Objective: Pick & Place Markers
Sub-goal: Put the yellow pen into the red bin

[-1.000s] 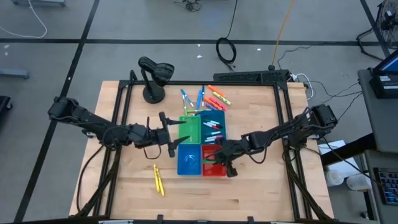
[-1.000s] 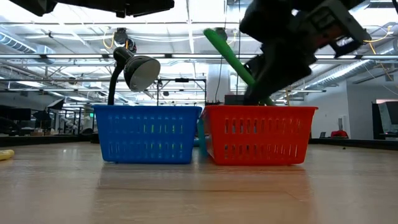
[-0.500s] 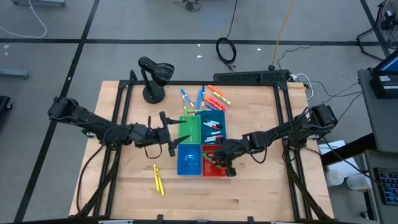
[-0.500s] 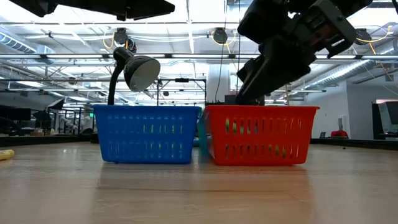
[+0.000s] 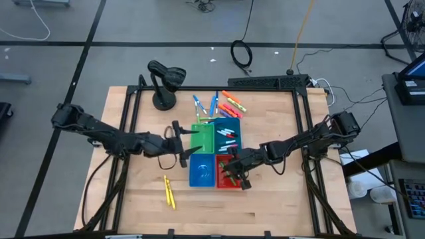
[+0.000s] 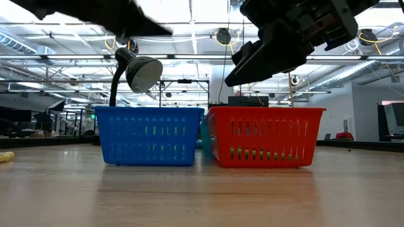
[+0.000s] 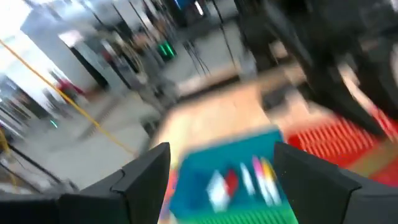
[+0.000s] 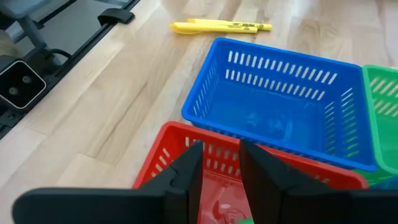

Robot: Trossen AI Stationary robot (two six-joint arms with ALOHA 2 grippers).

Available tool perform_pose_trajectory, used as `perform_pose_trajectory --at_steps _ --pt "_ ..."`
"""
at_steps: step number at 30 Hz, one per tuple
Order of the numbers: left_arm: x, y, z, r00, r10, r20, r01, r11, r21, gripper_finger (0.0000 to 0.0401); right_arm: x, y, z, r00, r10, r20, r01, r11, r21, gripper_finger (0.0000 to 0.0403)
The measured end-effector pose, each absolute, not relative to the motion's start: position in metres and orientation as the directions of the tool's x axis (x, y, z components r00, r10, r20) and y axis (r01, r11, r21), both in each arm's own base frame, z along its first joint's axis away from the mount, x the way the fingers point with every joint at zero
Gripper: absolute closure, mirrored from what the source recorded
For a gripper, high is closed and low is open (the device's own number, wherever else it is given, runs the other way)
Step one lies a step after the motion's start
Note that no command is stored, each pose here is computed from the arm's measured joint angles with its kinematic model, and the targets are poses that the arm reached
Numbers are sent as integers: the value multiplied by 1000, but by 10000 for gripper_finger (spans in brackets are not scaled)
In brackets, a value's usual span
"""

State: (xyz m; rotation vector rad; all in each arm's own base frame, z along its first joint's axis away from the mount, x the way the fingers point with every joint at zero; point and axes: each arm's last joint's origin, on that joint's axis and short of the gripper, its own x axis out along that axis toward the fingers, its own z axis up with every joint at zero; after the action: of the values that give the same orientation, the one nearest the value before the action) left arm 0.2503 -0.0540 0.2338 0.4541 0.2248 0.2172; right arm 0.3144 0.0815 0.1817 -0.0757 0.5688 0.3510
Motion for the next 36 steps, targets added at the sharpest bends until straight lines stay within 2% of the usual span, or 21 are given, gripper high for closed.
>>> perform_pose_trajectory --at_steps 3,7,11,13,17,21,24,27,30,36 --pt "236 -67 217 909 212 -360 -33 896 444 116 314 82 182 785 304 -540 -348 937 22 310" --pt "211 -83 197 769 189 -610 50 935 352 116 315 81 182 787 303 -538 -347 938 21 312" --pt "196 -105 192 697 4 -717 42 998 47 116 316 81 185 805 304 -510 -345 939 16 312" --pt "190 -116 190 670 -78 -738 57 997 -54 117 317 81 186 813 306 -495 -350 937 4 312" --pt "179 -136 174 599 -94 -795 139 990 -12 131 318 81 187 818 307 -487 -358 934 -13 312" --pt "181 -156 151 533 -155 -832 272 962 -5 166 318 81 187 817 307 -488 -358 934 -13 312" --pt "190 -172 136 507 -269 -819 332 938 -102 198 318 81 187 817 307 -488 -358 934 -13 312" --pt "198 -180 124 505 -321 -801 349 925 -151 226 318 81 187 817 307 -488 -358 934 -13 312" --pt "202 -181 115 502 -311 -807 356 925 -135 250 318 81 187 817 307 -488 -358 934 -13 312" --pt "204 -169 105 459 -199 -866 281 957 -71 282 318 81 187 818 307 -486 -358 934 -13 312"
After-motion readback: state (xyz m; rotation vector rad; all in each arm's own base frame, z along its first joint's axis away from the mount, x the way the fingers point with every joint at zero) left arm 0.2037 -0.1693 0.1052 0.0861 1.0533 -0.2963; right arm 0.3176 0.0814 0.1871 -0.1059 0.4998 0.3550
